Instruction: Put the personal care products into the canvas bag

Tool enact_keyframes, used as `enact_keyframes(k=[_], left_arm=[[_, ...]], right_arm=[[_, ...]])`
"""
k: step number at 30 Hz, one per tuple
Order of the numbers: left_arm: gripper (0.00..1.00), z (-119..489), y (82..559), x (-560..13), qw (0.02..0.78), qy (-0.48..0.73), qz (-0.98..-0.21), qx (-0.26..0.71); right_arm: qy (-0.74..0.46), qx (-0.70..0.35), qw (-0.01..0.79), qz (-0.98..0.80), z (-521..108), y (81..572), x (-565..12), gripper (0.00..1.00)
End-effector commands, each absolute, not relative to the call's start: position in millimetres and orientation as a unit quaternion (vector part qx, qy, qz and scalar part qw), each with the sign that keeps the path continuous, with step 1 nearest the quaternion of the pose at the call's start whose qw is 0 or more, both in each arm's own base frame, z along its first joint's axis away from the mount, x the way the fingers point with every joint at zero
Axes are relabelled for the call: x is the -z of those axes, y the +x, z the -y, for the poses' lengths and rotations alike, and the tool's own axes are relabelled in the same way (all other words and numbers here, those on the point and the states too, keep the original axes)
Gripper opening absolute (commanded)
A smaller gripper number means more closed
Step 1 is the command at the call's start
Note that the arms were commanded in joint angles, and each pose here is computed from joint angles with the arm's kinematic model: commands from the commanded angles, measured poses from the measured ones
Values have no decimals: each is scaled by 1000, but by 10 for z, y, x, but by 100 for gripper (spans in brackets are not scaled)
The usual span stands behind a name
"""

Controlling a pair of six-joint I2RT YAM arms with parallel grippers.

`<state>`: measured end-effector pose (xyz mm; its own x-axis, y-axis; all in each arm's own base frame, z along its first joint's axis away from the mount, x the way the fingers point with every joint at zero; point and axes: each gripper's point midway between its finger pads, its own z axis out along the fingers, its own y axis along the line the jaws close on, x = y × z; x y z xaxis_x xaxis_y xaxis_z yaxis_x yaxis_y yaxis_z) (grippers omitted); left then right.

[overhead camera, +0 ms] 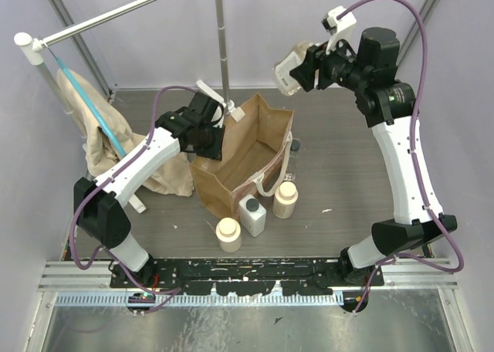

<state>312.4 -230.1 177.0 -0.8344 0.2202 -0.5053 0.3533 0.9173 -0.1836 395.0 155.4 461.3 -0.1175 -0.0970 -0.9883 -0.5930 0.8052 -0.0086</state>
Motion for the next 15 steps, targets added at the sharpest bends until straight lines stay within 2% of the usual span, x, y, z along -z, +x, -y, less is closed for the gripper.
enact_keyframes(k=[1,9,15], left_arm=[[1,2377,3135,-1805,254,151,-943,155],[2,2330,3131,-1843,256,148,-944,144],[3,2268,3047,-1912,257,150,-944,143]], right_arm=[[-282,-256,647,-660,-1823,3592,-5068,1],[-299,-294,584,-695,-2324,3531,-4452,1],[-300,-296,555,-717,-2474,3637,-4055,1]])
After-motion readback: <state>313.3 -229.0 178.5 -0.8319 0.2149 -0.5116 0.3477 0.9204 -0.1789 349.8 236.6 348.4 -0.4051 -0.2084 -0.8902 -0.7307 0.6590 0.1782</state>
